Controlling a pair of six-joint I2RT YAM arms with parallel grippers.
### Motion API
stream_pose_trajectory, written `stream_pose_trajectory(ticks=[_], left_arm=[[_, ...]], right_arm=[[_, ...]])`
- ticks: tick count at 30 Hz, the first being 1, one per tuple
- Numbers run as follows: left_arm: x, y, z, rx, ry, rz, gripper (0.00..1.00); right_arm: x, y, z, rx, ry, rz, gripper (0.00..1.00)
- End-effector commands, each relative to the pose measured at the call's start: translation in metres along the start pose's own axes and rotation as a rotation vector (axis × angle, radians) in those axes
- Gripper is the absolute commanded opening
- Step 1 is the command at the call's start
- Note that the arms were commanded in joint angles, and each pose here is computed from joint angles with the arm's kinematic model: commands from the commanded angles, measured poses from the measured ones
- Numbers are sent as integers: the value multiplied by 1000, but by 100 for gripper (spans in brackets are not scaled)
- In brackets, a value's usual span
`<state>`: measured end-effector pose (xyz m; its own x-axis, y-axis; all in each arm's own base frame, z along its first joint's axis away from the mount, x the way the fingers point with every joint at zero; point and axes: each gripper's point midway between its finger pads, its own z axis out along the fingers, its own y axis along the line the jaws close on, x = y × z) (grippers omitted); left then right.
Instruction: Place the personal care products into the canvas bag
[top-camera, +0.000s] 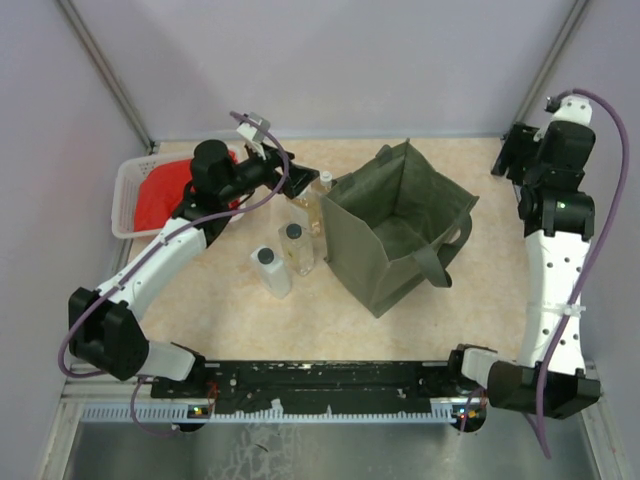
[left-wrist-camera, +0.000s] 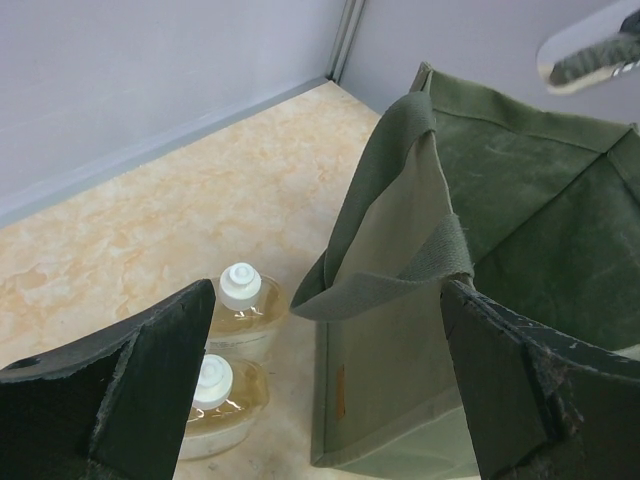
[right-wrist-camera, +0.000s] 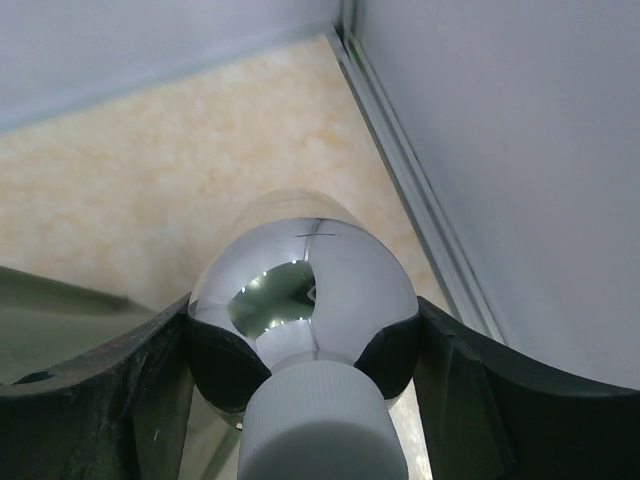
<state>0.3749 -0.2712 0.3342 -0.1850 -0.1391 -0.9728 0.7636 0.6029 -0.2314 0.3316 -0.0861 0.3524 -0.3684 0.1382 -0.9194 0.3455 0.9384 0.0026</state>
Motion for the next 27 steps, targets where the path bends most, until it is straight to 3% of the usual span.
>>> stream_pose_trajectory(ticks=[1, 5, 17, 21, 27], left_arm=[[-4, -4, -1, 5, -20, 29, 100], [0, -2, 0, 1, -12, 27, 100], [8, 2, 1, -13, 3, 24, 100], [9, 2, 1, -12, 2, 22, 100], [11, 1, 1, -9, 15, 17, 100]], right_arm=[[-114, 31, -45, -192, -417, -10, 0], [-137, 67, -74, -387, -531, -34, 0], [-133, 155, -147, -797, -601, -151, 0], [-116, 165, -149, -854, -549, -156, 0], [-61, 183, -116, -842, -373, -200, 0]])
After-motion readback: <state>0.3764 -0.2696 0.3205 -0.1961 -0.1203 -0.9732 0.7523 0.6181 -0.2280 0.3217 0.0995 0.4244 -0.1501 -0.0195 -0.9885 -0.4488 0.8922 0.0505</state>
